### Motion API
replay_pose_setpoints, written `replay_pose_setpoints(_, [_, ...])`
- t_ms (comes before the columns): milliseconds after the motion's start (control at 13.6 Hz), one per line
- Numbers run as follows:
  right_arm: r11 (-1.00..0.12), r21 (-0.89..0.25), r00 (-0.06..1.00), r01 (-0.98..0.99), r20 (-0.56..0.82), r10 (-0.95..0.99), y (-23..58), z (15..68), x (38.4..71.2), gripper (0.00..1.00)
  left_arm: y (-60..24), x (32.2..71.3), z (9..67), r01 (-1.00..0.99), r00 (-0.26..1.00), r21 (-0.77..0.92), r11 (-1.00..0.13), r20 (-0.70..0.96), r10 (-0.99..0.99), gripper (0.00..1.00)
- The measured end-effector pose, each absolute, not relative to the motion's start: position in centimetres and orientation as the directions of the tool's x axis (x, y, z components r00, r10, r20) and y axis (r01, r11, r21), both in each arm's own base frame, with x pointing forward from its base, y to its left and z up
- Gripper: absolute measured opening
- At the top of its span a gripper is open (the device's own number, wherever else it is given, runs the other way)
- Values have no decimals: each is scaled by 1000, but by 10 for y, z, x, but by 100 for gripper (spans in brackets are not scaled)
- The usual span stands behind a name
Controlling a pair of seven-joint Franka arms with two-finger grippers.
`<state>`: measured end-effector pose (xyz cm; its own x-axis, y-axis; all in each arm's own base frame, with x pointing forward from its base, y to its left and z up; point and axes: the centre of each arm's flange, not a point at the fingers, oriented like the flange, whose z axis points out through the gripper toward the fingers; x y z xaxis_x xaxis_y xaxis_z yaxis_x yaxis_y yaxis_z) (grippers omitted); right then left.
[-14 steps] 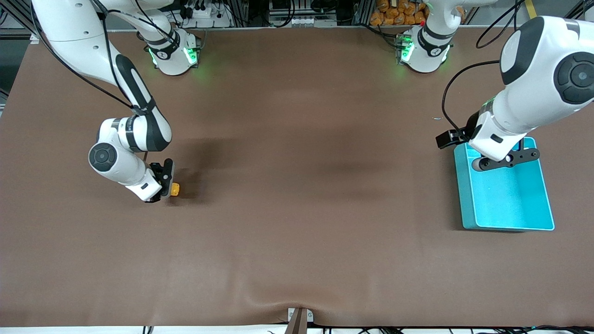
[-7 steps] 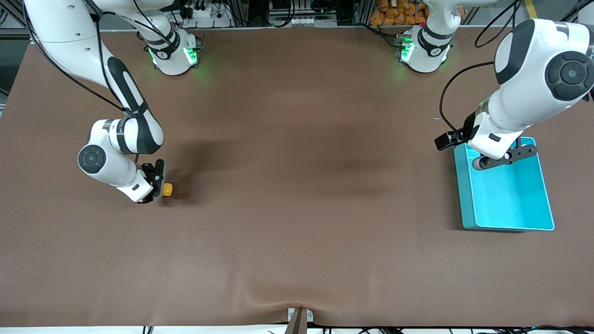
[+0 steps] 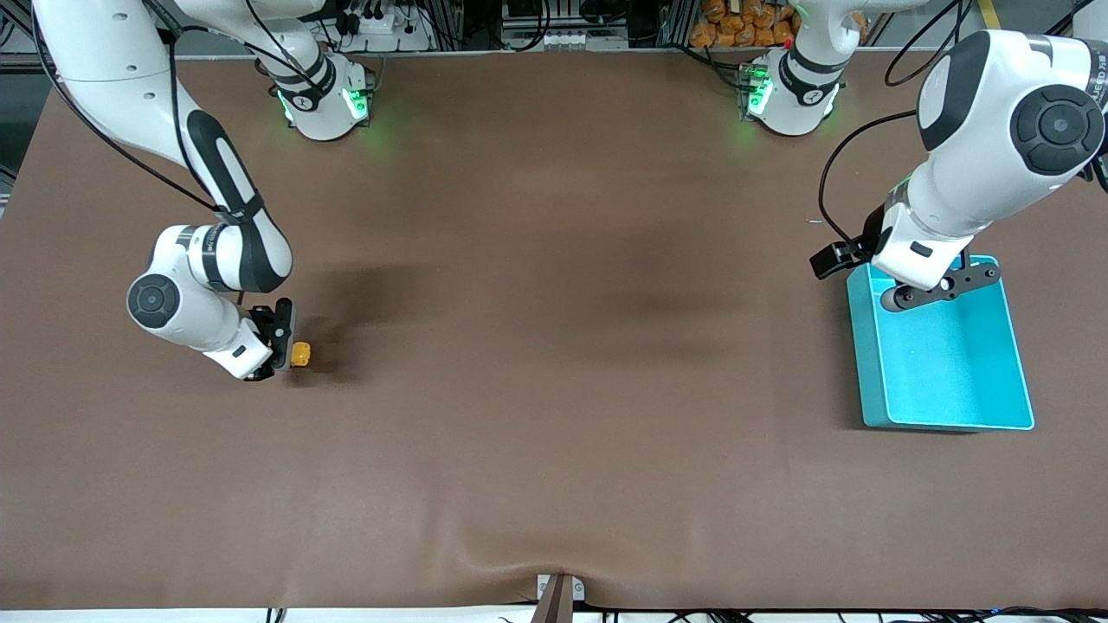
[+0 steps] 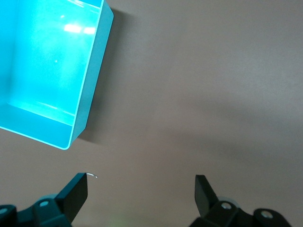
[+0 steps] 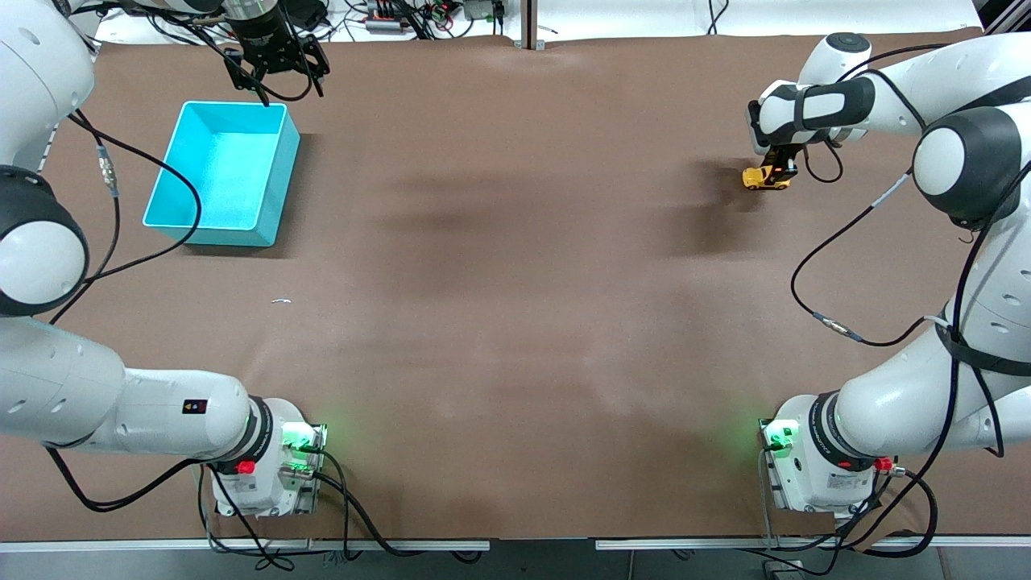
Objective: Wind and store yellow beetle car
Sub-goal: 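Close the right gripper on the yellow car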
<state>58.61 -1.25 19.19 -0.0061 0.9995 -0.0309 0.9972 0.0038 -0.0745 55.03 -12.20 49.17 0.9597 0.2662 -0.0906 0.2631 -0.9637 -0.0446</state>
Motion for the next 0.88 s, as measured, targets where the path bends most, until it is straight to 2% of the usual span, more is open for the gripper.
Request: replay_pose_setpoints(881, [6,-73,-8,997,-27,1000,-58,192,589,44,-121,550,490,265,959,-45,-963,-90,268,100])
